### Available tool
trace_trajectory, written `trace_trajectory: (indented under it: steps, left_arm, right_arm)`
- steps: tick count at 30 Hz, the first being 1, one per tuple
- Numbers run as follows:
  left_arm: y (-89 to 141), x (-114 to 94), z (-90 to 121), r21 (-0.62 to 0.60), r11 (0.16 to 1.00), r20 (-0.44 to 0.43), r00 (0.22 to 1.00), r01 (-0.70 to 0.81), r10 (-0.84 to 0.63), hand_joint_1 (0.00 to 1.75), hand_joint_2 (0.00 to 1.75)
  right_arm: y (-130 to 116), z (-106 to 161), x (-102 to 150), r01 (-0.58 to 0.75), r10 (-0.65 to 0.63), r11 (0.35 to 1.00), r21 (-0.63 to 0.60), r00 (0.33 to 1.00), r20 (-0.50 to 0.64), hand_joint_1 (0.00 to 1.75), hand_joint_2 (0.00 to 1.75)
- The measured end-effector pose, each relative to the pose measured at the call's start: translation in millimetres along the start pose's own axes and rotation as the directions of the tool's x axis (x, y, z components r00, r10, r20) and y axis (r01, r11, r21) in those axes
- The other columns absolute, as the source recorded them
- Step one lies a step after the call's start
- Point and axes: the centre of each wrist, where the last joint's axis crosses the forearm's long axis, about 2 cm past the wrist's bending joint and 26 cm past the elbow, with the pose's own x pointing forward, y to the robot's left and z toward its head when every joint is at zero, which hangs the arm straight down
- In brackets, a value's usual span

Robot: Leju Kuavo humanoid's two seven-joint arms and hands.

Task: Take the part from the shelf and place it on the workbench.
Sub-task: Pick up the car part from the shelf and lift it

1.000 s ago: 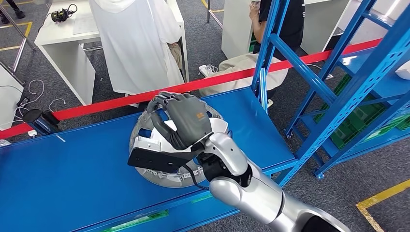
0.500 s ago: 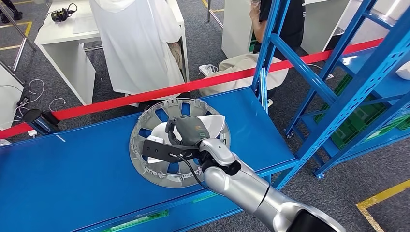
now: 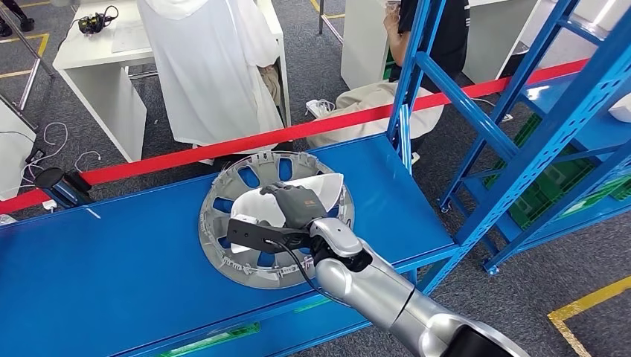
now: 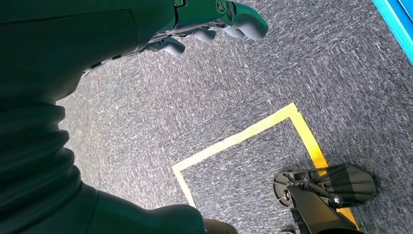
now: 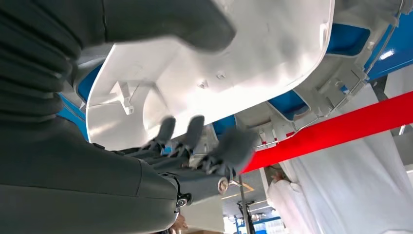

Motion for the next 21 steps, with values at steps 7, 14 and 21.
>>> trace_trajectory:
  steps: [7,14,21]
  left_arm:
    - [1,-1,0,-0.003,1.0,0.007,1.0,-0.01,0.01,0.0,0.0]
    - [1,-1,0,-0.004,1.0,0.004,1.0,-0.011,0.011,0.0,0.0]
    - [1,-1,0,-0.004,1.0,-0.001,1.0,-0.01,0.01,0.0,0.0]
  right_arm:
    - [0,0,0,0.0,0.0,1.0,0.015,1.0,-0.002,0.0,0.0]
    - [1,0,1,0.0,0.0,1.0,0.031,1.0,-0.002,0.0,0.0]
    - [5,0,11,0.014,-0.016,0.998,0.059,1.0,0.027,0.0,0.0]
